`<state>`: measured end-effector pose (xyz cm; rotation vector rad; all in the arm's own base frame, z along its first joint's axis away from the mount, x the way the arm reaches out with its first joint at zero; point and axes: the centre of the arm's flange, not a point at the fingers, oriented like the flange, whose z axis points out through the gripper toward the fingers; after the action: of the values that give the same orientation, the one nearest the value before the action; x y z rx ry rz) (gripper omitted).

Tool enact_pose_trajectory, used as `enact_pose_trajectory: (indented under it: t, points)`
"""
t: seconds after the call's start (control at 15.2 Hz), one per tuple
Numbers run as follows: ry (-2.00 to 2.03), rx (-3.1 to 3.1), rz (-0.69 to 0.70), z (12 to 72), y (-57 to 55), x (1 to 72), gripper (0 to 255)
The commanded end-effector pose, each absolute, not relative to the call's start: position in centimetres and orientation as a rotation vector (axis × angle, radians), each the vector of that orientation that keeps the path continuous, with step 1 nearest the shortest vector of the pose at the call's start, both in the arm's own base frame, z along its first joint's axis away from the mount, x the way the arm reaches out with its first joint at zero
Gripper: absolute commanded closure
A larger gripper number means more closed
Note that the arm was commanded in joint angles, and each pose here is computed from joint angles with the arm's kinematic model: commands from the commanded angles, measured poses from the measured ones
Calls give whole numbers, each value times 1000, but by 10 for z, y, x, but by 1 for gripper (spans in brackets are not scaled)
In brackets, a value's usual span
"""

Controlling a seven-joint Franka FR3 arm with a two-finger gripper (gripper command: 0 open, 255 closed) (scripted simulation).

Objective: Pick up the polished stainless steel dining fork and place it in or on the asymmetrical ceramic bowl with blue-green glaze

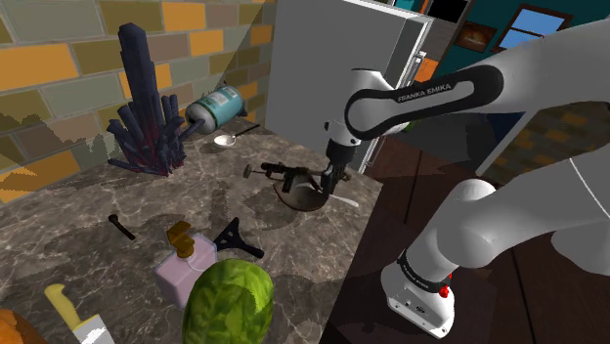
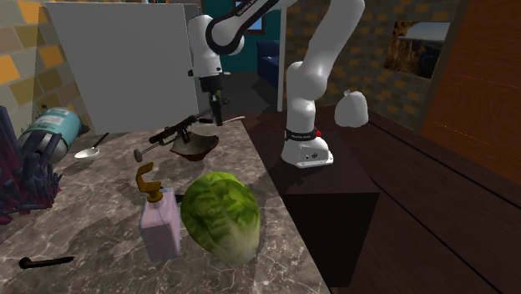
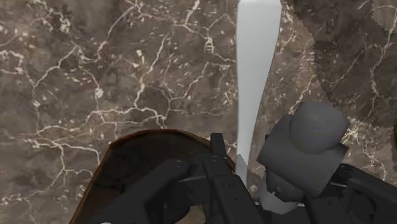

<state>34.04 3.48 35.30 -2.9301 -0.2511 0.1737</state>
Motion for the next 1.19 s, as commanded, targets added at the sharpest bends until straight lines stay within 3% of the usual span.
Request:
enact_pose_trajectory:
  t: [0.0, 0.4, 1.12]
  points:
    - [-252, -2931, 173, 350, 28, 365, 255]
    - [-252, -2931, 173, 345, -4, 438, 255]
    - [-252, -2931, 173, 287, -6, 442, 255]
